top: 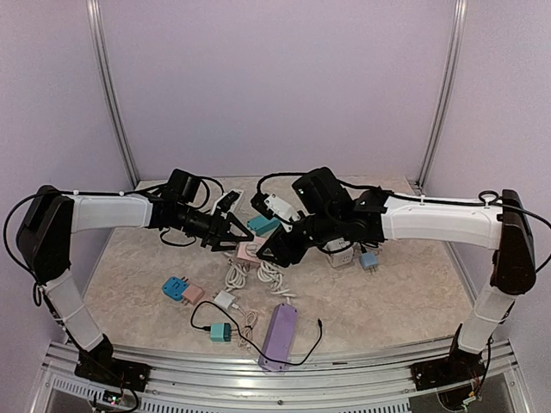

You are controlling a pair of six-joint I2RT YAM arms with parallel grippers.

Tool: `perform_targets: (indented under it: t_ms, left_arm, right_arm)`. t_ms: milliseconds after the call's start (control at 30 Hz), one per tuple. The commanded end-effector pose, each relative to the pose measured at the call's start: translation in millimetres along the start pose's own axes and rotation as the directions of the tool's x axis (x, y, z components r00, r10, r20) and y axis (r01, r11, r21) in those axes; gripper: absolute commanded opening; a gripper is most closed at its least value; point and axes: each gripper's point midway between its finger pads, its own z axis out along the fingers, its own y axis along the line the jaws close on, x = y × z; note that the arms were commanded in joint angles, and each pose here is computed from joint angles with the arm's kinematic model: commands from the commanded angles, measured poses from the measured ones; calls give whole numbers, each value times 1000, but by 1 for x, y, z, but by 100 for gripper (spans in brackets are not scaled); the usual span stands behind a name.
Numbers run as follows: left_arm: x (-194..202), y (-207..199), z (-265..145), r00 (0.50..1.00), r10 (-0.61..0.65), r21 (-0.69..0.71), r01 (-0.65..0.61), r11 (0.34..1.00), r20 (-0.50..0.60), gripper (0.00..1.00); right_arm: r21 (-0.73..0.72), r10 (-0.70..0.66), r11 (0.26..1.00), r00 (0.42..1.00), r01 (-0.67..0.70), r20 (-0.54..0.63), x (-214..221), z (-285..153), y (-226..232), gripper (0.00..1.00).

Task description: Pull the plug off the socket

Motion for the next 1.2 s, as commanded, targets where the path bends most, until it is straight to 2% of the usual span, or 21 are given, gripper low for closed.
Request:
perform_targets:
  t_ms: [0,300,500,567,633,667,800,933,1167]
  left_arm:
    - [-2,-14,-8,999,33,48,-33,998,6,57]
    - [-2,-17,-8,999,42,54,-42,998,2,57]
    - [-2,-18,-8,999,45,58,-45,997,-1,57]
    - [-1,-17,-7,999,41,59,-41,997,-7,58]
    - [-1,-17,-6,999,39,58,-39,998,-12,58]
    - [0,-16,-5,999,36,56,-36,998,-15,61]
    - [1,-12,-3,999,23,47,-22,999,-27,76]
    - [2,-11,-2,999,14,50,-13,999,-37,86]
    - [7,-9,4,998,8,54,-5,999,-63,89]
  right_arm:
    - [38,-63,997,996,66,-65,5,8,-2,58]
    - [85,-169,979,973,184,-159,19,16,-5,41]
    - [82,-231,965,958,247,-171,18,26,5,31]
    - [99,-248,958,953,268,-174,16,28,7,22]
    - [118,-259,952,950,282,-175,15,29,6,4]
    - [123,-262,951,950,284,-171,14,29,6,0]
    - [149,-265,947,954,284,-137,7,21,6,0]
    - [169,-271,945,960,279,-69,-4,9,7,0]
    - [146,-280,949,960,280,-22,-12,2,14,0]
